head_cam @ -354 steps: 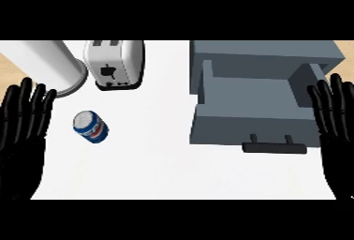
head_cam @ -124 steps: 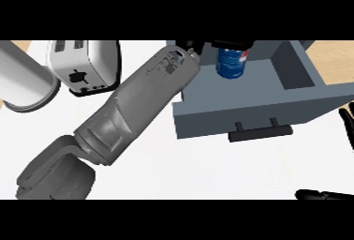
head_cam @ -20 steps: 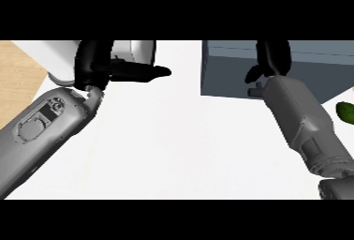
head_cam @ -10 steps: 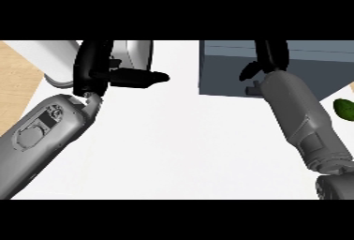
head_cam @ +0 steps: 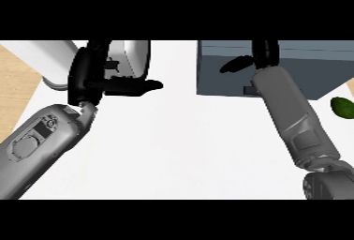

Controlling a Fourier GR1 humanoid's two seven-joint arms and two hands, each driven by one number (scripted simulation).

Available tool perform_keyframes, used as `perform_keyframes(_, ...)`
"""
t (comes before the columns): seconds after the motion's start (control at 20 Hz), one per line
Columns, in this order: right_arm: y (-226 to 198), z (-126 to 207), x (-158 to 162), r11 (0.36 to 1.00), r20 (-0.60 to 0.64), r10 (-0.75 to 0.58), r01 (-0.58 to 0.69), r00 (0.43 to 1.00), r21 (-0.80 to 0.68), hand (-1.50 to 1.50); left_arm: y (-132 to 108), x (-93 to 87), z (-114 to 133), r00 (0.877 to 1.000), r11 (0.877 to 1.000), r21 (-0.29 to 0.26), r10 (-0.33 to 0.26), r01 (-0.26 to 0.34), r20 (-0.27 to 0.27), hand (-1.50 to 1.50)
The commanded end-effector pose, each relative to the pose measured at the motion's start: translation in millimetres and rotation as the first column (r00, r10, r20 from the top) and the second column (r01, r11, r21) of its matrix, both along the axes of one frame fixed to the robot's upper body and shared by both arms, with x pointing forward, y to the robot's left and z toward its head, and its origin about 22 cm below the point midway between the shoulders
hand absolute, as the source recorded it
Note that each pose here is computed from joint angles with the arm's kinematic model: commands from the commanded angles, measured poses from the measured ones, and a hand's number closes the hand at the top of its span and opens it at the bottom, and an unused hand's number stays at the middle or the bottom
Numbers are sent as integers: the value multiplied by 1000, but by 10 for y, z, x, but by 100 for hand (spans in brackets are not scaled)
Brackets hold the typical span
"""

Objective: Pick up the can, place it into the drawer and close the drawer

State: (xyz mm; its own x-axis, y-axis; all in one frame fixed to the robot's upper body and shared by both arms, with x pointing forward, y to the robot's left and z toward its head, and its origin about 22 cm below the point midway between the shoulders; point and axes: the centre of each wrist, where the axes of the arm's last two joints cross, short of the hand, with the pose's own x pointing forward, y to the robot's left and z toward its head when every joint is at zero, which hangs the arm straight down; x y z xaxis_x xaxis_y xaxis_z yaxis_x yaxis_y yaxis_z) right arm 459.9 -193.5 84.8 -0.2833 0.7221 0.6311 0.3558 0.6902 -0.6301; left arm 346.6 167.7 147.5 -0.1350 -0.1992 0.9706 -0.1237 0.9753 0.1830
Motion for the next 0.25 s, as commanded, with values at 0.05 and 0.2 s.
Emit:
perform_keyframes(0.05,147,202,66,964,43,21,-31,999,265,-150,29,-54,-24,1000,1000,-9,19,-19,10,-150)
perform_keyframes(0.2,231,154,53,956,47,41,-52,998,290,-150,111,-134,-104,1000,1000,3,3,-3,6,-150)
